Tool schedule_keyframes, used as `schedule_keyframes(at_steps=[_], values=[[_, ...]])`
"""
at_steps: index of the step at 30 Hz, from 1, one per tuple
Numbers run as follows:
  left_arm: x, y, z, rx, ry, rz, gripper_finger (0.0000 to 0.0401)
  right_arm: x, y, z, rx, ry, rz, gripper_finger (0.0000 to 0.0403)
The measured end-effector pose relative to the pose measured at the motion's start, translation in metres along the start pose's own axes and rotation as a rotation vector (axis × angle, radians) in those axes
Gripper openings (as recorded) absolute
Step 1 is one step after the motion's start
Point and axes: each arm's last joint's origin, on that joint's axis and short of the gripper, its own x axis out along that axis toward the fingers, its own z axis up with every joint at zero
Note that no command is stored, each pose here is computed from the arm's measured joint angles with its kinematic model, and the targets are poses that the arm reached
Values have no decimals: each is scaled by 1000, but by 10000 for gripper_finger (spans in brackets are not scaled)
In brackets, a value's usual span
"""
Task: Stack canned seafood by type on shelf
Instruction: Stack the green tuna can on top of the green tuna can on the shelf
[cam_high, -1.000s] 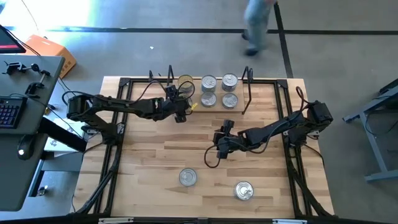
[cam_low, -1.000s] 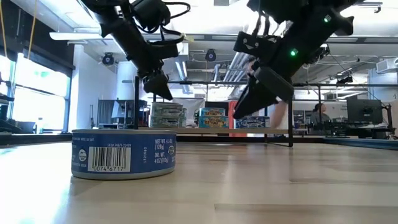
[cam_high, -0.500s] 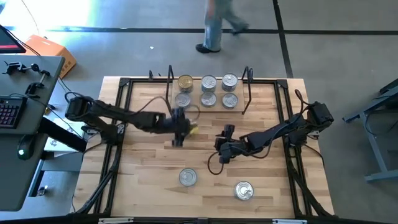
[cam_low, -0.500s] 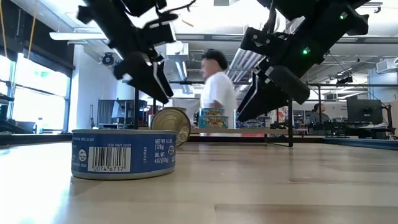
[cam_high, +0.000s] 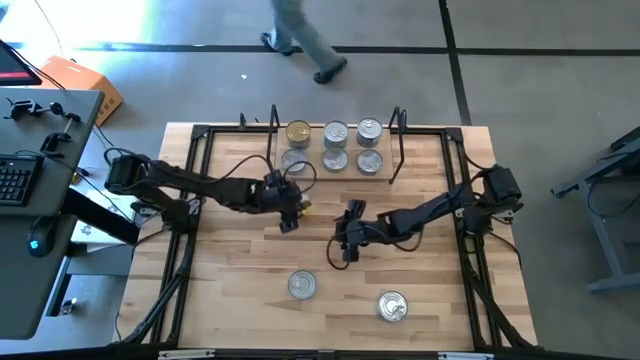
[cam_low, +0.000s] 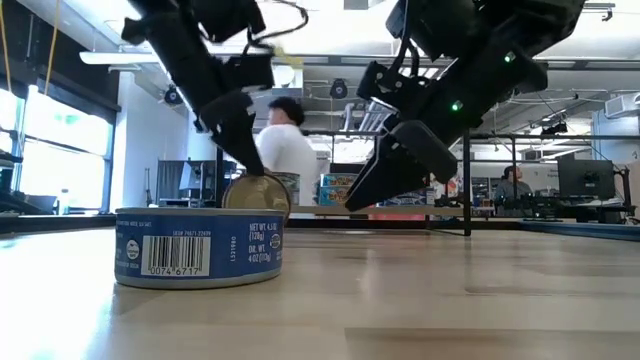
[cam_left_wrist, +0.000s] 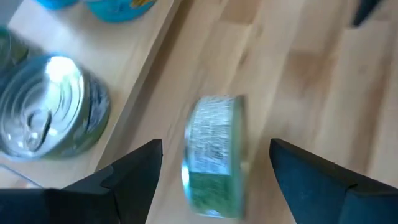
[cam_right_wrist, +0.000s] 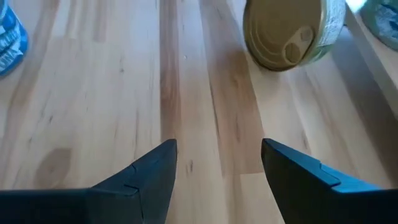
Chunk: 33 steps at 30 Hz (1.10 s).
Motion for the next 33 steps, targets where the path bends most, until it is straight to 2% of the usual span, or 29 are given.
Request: schedule_keyframes(at_steps=[4, 9, 12, 17, 21, 23, 27, 29, 33], values=[[12, 8, -14, -14, 27, -13, 287, 2, 0, -1, 1, 1, 11, 227], [20, 6, -26, -37, 8, -125, 271, 2, 1, 4, -16, -46, 13, 227], [20, 2, -27, -32, 1, -158, 229, 2, 0, 5, -21, -158, 31, 227], [17, -5, -27, 6, -13, -189, 119, -2, -8, -6, 11, -390, 33, 227], [14, -9, -26, 9, -9, -307, 118, -3, -13, -11, 9, -429, 23, 227], [10, -10, -19, -17, -20, -366, 118, -3, -13, -11, -93, -429, 30, 227], [1, 1, -6, -91, -51, -543, 118, -7, 2, -12, -499, -446, 12, 227], [-1, 8, -4, -125, -38, -661, 118, -11, 11, -11, -705, -427, -74, 227], [0, 23, 1, -161, -57, -845, 118, -19, 23, 2, -1058, -345, -319, 227]])
